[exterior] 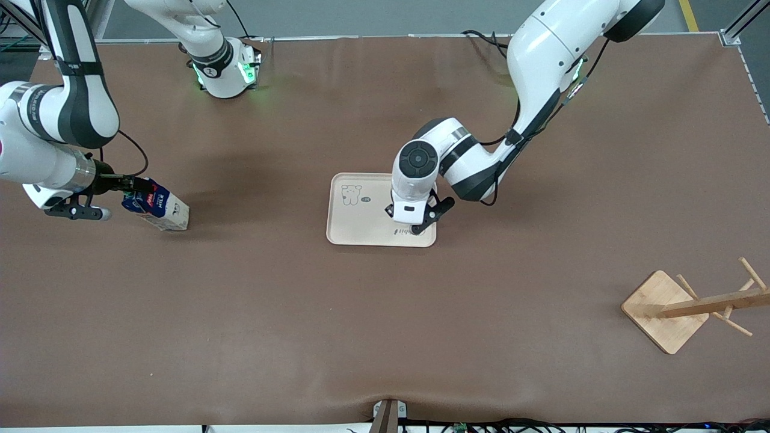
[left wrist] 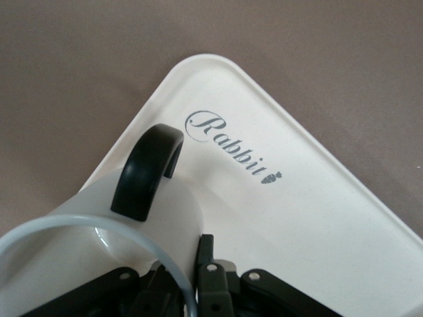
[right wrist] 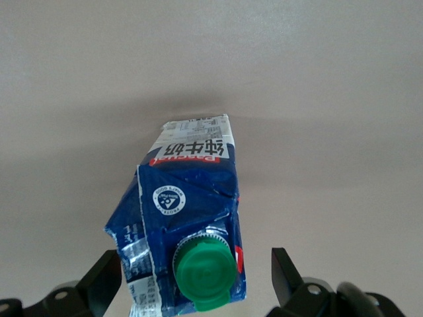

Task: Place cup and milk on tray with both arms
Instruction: 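Lower the mug onto the tray with the left gripper while lifting the carton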

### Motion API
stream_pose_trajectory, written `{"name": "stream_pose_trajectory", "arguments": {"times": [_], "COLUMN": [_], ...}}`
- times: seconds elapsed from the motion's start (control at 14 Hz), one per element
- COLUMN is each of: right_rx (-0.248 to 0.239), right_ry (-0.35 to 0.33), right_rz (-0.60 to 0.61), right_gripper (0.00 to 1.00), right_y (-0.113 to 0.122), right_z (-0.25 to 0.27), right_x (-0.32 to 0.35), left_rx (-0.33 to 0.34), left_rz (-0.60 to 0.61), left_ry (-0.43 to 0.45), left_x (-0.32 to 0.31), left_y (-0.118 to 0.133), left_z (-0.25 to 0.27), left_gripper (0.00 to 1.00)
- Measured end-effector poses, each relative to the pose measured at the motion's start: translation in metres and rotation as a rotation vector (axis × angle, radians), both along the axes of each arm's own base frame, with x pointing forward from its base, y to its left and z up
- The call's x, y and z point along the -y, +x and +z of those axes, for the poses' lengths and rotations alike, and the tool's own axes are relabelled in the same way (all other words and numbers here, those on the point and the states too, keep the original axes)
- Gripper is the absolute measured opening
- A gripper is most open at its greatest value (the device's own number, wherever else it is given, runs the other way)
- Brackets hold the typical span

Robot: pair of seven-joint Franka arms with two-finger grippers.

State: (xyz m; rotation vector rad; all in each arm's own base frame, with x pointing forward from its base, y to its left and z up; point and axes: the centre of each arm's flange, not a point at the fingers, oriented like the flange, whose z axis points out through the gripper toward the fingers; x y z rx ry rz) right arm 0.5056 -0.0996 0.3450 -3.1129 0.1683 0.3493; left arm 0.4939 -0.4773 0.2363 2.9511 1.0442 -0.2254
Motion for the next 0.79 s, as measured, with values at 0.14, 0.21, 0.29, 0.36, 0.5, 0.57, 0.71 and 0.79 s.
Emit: {"name": "stream_pose_trajectory", "arguments": {"times": [0.14, 0.21, 0.29, 0.36, 0.5, 0.57, 0.71, 0.79], "right_rx": [0.005, 0.006, 0.006, 0.004, 0.003, 0.004, 0.008, 0.014], "right_ry": [0.000, 0.000, 0.000, 0.000, 0.001, 0.001, 0.001, 0.000], "right_rz": [0.000, 0.000, 0.000, 0.000, 0.000, 0.000, 0.001, 0.003], "right_gripper": [1.00, 0.93, 0.81, 0.70, 0.54, 0.53, 0.53, 0.53], "right_y": [-0.001, -0.001, -0.001, -0.002, -0.003, -0.003, -0.003, -0.003], "right_z": [0.003, 0.003, 0.003, 0.002, 0.002, 0.003, 0.005, 0.008], "right_x": [0.000, 0.000, 0.000, 0.000, 0.000, -0.001, -0.001, -0.002], "left_rx": [-0.005, -0.007, -0.009, -0.012, -0.015, -0.015, -0.013, -0.010], "left_rz": [0.007, 0.011, 0.012, 0.014, 0.020, 0.022, 0.024, 0.026], "left_ry": [-0.003, 0.000, 0.004, 0.006, 0.009, 0.009, 0.008, 0.005], "left_x": [0.002, 0.002, 0.002, 0.001, 0.001, 0.001, 0.001, 0.001], "left_y": [-0.002, -0.002, -0.003, -0.003, -0.003, -0.003, -0.002, -0.001], "left_z": [-0.008, -0.012, -0.016, -0.020, -0.023, -0.024, -0.023, -0.021], "left_gripper": [0.06, 0.06, 0.06, 0.06, 0.06, 0.11, 0.30, 0.39]}}
